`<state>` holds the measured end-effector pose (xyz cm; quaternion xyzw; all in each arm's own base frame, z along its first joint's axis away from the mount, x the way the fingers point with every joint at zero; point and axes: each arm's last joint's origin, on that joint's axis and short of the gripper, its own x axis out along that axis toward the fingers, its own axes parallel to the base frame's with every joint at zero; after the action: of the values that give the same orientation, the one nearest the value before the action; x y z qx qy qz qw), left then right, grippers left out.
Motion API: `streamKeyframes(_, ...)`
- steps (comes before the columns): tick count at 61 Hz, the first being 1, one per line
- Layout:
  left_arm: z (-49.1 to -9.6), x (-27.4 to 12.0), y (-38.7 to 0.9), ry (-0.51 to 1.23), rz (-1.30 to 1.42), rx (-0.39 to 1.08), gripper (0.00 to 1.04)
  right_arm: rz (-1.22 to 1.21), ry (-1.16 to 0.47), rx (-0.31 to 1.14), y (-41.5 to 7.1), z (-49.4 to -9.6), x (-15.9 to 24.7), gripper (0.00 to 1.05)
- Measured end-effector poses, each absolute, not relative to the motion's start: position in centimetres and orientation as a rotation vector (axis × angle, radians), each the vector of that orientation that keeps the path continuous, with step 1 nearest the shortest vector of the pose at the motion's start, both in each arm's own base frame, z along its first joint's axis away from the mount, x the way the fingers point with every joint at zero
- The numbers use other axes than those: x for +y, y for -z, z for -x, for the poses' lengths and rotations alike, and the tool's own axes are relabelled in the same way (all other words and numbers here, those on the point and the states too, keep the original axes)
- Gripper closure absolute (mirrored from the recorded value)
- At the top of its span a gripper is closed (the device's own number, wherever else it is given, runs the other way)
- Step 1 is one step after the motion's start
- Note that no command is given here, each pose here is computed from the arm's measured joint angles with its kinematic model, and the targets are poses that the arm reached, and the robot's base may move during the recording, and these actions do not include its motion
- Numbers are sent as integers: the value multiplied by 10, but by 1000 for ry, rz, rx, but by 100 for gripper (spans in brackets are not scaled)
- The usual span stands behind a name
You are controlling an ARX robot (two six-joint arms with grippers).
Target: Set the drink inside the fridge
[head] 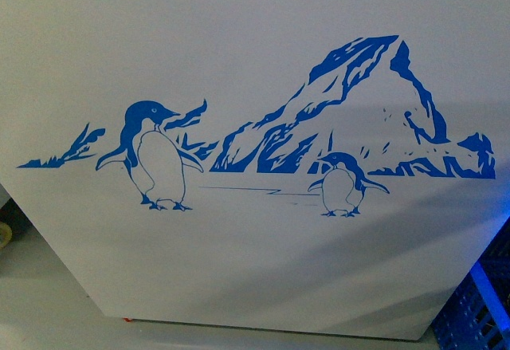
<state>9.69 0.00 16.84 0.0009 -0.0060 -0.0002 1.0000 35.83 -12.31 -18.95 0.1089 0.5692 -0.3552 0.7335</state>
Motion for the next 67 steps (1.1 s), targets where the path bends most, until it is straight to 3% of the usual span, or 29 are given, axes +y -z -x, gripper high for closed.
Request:
streamKeyframes(26, -97, 0, -168, 0, -2, -12, 8, -205, 640, 1246, 163, -336, -101, 60)
streamKeyframes(36, -97, 0, -168, 1, -2, -12, 8, -123, 573, 1134, 110, -329, -87, 62)
streamKeyframes(42, -97, 0, -168, 0, -2, -12, 8, -108, 551, 1015, 50, -323, -84, 62)
streamKeyframes(62, -97, 0, -168, 0, -2, -12, 8, -111, 479, 885, -67, -259, -73, 63)
streamKeyframes(67, -97, 0, -168, 0, -2, -12, 8, -108, 449, 787, -116, -240, -69, 63)
